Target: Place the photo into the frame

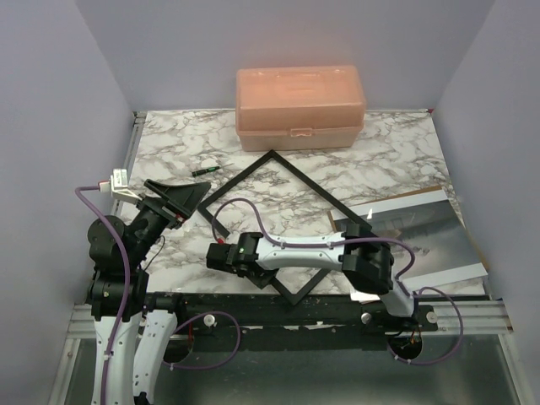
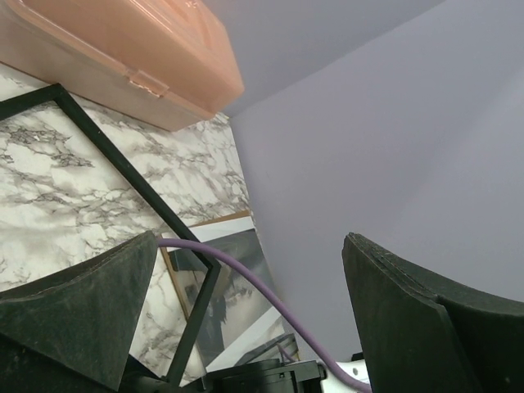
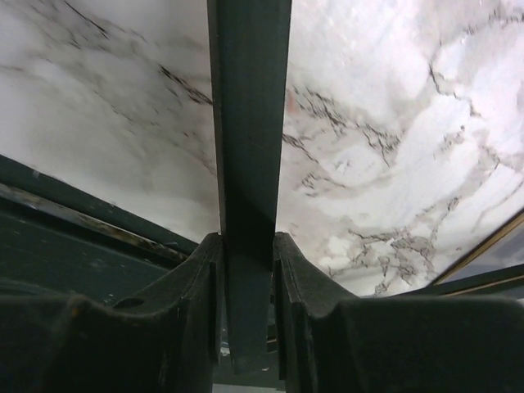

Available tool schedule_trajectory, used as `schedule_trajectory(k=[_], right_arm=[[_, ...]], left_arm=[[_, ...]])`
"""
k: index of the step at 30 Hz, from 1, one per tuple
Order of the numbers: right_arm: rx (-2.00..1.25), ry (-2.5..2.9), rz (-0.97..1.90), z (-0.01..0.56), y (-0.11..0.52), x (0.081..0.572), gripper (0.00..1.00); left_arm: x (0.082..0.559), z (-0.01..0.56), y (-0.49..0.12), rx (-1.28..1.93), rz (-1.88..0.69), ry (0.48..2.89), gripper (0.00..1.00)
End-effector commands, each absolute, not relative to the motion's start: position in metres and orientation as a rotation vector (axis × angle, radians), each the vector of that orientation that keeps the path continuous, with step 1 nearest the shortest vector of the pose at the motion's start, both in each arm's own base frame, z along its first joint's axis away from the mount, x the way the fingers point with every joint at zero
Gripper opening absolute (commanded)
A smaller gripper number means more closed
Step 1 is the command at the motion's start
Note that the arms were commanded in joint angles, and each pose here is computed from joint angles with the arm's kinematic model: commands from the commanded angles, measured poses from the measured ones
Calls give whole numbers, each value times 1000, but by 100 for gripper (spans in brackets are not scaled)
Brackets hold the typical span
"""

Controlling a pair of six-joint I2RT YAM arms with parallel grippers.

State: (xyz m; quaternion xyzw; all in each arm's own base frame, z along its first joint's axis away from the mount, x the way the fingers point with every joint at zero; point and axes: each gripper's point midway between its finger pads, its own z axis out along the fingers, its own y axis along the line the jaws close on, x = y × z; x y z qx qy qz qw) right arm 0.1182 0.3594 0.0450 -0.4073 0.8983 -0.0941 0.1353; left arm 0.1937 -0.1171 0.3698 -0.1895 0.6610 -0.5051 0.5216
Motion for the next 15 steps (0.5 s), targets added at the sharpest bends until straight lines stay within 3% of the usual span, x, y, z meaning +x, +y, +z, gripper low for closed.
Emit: schedule_trajectory(k=[1, 5, 8, 15], right_arm=[[-1113, 2530, -226, 56, 350, 137, 1], [-1122, 2604, -145, 41, 337, 118, 10], [-1116, 2642, -87, 33, 333, 109, 29], [-1080, 2658, -37, 34, 332, 108, 62]], left_arm=[[194, 360, -120, -448, -1211, 1624, 98], [194, 360, -119, -446, -1204, 1630, 98], [195, 358, -119, -449, -1193, 1640, 99], [198, 352, -119, -454, -1181, 1675, 99]])
